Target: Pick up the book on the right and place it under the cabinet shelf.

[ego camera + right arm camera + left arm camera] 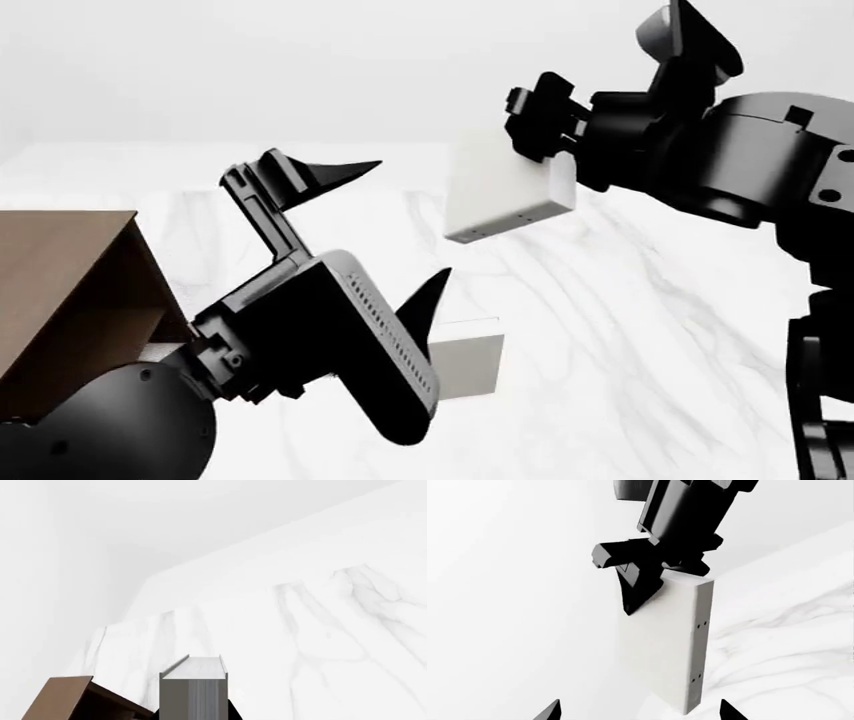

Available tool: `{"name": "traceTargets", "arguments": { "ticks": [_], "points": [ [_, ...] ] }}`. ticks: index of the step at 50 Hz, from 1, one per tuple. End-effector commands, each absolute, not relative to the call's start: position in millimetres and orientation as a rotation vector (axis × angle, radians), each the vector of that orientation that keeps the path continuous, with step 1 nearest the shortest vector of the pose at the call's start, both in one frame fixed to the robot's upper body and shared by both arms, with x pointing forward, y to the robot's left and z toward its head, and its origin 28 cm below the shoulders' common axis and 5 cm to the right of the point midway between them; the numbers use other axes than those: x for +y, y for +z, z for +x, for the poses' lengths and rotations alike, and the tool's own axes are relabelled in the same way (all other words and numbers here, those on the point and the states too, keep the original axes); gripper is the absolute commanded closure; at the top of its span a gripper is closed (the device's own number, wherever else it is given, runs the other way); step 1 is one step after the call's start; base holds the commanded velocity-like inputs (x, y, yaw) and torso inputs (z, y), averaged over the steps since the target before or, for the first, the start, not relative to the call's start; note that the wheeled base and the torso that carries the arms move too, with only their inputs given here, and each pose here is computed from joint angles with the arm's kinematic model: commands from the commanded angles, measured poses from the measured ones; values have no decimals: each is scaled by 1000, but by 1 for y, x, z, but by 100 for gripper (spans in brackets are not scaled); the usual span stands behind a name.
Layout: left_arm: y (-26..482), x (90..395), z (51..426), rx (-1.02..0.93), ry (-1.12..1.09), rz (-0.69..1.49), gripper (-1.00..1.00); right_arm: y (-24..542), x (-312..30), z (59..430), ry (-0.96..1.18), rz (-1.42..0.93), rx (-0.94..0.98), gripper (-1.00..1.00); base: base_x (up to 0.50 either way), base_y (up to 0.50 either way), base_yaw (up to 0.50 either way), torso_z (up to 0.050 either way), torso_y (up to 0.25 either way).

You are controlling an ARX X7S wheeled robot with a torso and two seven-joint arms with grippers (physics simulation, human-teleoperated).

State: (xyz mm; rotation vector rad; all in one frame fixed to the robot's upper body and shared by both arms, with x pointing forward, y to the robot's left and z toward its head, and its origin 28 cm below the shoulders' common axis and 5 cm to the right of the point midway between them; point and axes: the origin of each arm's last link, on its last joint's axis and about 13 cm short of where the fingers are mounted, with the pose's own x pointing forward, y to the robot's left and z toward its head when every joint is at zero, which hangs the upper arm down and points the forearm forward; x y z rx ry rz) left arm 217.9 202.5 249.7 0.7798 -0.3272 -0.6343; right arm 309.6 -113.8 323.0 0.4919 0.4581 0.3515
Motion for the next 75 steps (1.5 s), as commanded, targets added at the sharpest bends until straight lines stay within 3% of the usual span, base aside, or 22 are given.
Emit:
{"name": "traceTargets", "arguments": {
  "ticks": [1,22,41,65,66,75],
  "points": [
    [241,198,224,-322,-629,783,-100,333,-82,306,411,554,427,100,0,0,0,0,0],
    [215,189,237,-323,-599,866,-100,335,-59,304,397,618,455,100,0,0,0,0,1],
    [203,188,275,-404,-397,1062,-100,333,-61,293,419,638,470,100,0,0,0,0,1],
    [175,176,291,-394,-407,1093,-100,335,-62,293,424,650,475,100,0,0,0,0,1],
    [175,176,290,-396,-406,1094,100,335,-62,293,425,650,475,100,0,0,0,0,0],
    [180,177,290,-438,-369,1111,100,328,-61,294,422,653,488,100,0,0,0,0,1]
  ]
}}
